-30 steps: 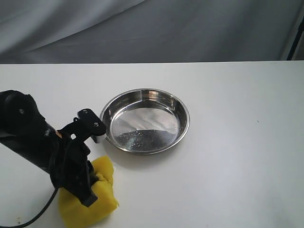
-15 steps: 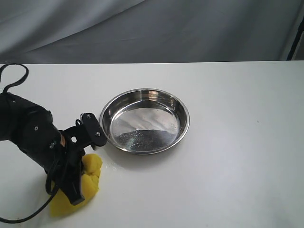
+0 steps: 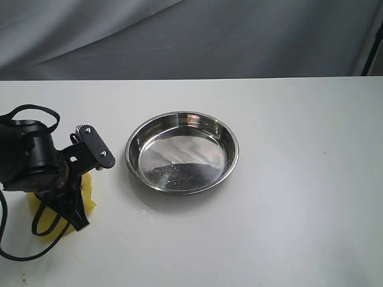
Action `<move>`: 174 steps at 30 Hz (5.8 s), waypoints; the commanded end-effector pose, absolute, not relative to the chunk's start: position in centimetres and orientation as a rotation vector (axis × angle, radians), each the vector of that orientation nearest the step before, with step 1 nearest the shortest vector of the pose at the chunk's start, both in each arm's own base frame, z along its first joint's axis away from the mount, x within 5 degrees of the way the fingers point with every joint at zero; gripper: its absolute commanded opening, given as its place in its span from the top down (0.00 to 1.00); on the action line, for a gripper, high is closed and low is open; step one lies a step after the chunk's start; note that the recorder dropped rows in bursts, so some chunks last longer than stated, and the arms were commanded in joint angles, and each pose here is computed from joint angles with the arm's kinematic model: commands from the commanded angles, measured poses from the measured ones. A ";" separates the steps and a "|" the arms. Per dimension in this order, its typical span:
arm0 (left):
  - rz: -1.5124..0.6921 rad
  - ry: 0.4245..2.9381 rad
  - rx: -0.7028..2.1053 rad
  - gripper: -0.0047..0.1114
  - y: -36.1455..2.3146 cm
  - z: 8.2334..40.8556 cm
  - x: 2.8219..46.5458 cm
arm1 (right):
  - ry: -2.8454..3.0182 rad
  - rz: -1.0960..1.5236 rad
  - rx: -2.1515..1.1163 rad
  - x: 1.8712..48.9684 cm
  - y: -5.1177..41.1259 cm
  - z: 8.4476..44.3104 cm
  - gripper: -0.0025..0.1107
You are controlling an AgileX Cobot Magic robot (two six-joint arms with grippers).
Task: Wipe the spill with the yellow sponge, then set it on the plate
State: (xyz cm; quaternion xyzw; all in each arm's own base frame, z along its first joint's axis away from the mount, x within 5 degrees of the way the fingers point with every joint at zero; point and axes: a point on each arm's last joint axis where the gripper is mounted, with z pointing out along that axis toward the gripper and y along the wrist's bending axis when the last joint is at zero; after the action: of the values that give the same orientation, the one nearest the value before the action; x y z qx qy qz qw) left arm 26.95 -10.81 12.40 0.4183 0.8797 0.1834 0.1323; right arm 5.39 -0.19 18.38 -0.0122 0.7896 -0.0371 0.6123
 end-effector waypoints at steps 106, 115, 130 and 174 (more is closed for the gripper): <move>0.248 2.151 2.049 0.96 -21.9 11.8 14.4 | 1.818 -0.078 -0.048 5.4 -0.1 18.3 0.98; -0.093 2.046 2.191 0.96 -22.9 13.7 11.8 | 1.818 -0.078 -0.048 5.4 -0.1 18.3 0.98; -0.192 1.847 1.993 0.96 -23.0 19.0 11.8 | 1.818 -0.080 -0.050 5.4 -0.1 18.3 0.98; 0.859 2.812 1.489 0.96 -4.4 11.5 26.1 | 1.818 -0.078 -0.048 5.4 -0.1 18.3 0.98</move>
State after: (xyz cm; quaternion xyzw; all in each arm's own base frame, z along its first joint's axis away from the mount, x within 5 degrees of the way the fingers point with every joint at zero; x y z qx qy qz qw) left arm 26.39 -6.54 11.32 0.5062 0.8404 0.1934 0.0047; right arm 5.40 -0.12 18.38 -0.0176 0.7895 -0.0329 0.6126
